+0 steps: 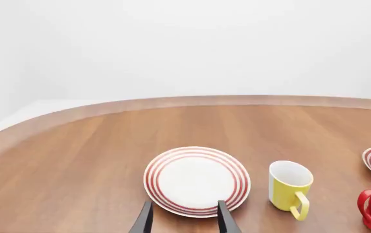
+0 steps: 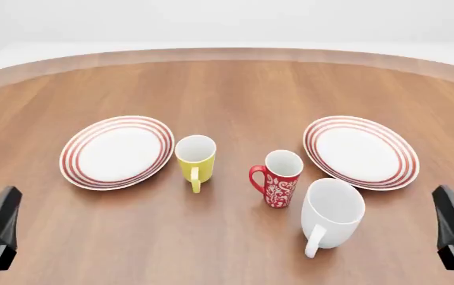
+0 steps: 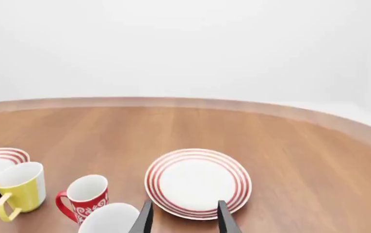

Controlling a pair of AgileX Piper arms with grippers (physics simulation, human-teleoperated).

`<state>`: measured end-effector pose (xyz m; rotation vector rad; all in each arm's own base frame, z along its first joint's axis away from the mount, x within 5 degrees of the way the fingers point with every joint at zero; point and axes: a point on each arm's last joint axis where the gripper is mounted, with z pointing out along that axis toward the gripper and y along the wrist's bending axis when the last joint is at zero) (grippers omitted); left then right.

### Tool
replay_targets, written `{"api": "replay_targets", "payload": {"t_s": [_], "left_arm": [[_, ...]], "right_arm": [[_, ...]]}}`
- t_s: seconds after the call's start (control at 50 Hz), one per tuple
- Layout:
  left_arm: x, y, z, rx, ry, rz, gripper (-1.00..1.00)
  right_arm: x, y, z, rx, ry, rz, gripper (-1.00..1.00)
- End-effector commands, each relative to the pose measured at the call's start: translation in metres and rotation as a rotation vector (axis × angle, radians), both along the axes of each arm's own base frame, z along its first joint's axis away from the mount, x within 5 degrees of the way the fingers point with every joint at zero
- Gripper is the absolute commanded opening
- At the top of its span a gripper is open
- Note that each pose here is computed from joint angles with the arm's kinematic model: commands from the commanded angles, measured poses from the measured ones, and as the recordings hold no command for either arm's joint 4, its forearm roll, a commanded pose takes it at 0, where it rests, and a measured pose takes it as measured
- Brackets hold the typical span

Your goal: Put the red mug on the left plate.

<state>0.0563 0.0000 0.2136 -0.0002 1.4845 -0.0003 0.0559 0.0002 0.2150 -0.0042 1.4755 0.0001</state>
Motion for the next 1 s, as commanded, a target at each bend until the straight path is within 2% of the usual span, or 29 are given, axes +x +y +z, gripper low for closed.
{"api": "replay_targets", "payload": {"t_s": [0.02,0.38,0.5,0.58,0.68,0.74,0.8,0.82,1.0], "left_arm": [[0.0,0.0,0.0,-0.001,0.004,0.001,1.0],[0.005,0.001,0.0,-0.014,0.016,0.008,1.0],[0.001,-0.001,0.004,0.015,0.002,-0.018,1.0],[-0.001,-0.003,0.008,0.038,-0.003,-0.042,1.0],[0.002,-0.003,0.012,0.014,0.016,-0.048,1.0],[0.001,-0.004,0.026,0.012,0.005,-0.061,1.0],[0.002,-0.004,0.029,0.019,0.002,-0.066,1.0],[0.02,-0.015,0.05,0.114,-0.004,-0.182,1.0],[0.029,-0.018,0.062,0.135,-0.009,-0.203,1.0]], "right_arm": [[0.0,0.0,0.003,-0.006,-0.014,0.004,1.0],[0.0,0.0,0.003,-0.013,-0.005,0.0,1.0],[0.001,0.0,0.001,-0.015,-0.005,0.0,1.0],[0.0,0.0,0.002,-0.019,-0.009,0.003,1.0],[-0.001,0.0,0.006,-0.023,-0.012,0.005,1.0],[0.0,0.0,0.003,-0.023,-0.011,0.004,1.0],[-0.001,0.0,0.005,-0.024,-0.012,0.004,1.0],[-0.001,0.0,0.005,-0.027,-0.011,0.004,1.0],[-0.001,0.0,0.006,-0.025,-0.011,0.001,1.0]]}}
